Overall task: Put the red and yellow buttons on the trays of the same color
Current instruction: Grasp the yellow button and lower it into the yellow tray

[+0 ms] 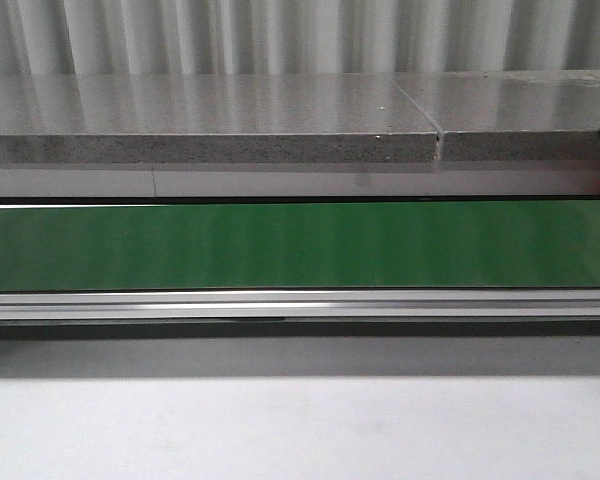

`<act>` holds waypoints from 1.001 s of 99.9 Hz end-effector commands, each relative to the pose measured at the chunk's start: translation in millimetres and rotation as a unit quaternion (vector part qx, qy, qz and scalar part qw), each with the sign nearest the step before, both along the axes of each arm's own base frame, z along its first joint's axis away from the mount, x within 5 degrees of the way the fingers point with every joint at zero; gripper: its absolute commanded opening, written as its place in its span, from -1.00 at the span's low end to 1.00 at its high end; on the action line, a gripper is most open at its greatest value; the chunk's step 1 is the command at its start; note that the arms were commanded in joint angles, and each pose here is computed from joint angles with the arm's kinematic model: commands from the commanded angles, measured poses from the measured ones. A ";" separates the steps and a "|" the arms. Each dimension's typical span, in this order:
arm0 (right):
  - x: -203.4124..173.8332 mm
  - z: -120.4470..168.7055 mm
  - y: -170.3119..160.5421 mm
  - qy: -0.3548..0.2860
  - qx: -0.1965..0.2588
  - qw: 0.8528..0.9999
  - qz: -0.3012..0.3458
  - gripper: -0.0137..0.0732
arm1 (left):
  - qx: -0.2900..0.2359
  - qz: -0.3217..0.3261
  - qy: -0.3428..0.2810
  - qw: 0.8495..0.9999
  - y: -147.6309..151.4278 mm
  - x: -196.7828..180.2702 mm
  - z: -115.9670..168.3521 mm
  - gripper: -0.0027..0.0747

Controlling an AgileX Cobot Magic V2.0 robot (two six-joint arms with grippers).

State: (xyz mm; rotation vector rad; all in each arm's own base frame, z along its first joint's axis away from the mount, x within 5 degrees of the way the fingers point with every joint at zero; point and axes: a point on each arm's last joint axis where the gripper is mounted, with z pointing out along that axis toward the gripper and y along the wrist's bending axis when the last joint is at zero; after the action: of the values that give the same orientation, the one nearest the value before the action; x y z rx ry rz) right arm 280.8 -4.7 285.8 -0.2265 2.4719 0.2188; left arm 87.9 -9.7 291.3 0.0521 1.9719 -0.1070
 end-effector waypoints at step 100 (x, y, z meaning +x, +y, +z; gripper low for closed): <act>-115.7 -32.9 -129.6 -0.050 0.047 0.859 -0.508 -0.31 | -0.009 -0.005 -0.044 0.999 -1.4 2.0 14.2 -0.99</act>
State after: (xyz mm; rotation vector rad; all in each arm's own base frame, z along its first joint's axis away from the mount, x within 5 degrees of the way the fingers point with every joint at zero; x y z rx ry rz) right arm 164.7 -129.6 245.3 1.0977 2.2574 -0.0705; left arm 87.9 -9.7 291.3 0.0521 1.9719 -0.1070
